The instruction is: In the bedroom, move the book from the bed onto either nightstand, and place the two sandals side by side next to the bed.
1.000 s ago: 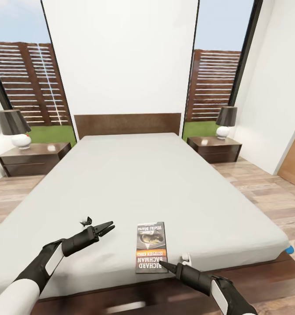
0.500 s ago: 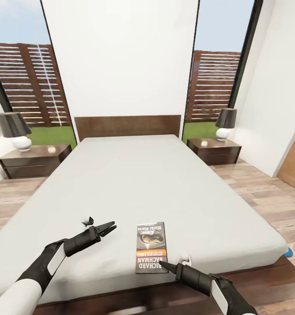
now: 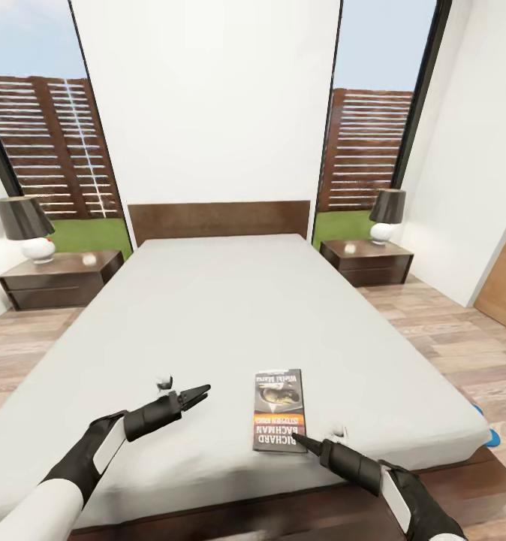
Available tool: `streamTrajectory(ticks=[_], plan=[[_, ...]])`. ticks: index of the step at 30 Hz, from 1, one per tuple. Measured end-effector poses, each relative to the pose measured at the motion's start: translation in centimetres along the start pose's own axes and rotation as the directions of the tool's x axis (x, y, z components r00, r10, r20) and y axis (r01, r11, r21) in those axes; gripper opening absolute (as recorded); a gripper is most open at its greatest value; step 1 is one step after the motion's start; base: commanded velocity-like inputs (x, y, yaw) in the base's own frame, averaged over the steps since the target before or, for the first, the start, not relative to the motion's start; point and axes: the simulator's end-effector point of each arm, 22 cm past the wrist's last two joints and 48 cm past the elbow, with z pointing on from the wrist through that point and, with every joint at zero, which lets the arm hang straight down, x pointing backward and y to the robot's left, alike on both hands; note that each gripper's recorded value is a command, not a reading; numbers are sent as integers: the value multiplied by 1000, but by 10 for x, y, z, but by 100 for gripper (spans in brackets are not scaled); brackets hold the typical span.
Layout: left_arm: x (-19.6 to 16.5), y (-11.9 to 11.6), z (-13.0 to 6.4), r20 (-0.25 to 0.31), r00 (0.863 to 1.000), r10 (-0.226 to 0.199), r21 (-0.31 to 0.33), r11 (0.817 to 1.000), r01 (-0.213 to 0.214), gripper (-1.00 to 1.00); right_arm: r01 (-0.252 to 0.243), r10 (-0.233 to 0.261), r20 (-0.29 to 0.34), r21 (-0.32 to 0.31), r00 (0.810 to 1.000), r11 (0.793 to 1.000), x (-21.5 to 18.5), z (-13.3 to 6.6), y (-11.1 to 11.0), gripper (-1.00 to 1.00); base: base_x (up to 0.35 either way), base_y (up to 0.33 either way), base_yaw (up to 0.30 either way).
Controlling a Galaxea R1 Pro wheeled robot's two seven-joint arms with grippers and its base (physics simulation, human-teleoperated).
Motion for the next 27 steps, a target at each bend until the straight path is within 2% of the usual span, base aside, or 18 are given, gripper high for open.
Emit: streamTrajectory(ticks=[2,5,7,11,14,17,27], plan=[[9,6,5,-41,999,11,-42,999,-13,100,-4,4,73,2,997,1000,-29,-18,-1,-100,0,0,0],[20,6,13,-89,996,30,-70,997,-37,100,5,-8,161,16,987,1000,-70,-51,-4,-100,0,0,0],[23,7,15,-112,992,54,-85,994,-64,100,24,-33,197,46,980,999,-96,-80,-10,-100,0,0,0],[18,14,15,-119,991,66,-147,986,-84,100,48,-67,204,96,977,994,-118,-111,-15,-100,0,0,0],[14,18,15,-119,990,77,-185,978,-98,100,53,-76,200,119,977,991,-125,-123,-16,-100,0,0,0],[12,15,17,-128,988,83,-194,975,-107,100,59,-85,194,138,977,989,-131,-133,-16,-100,0,0,0],[11,-6,30,-145,986,81,-181,978,-107,100,86,-116,193,157,974,984,-144,-138,-3,-100,0,0,0]])
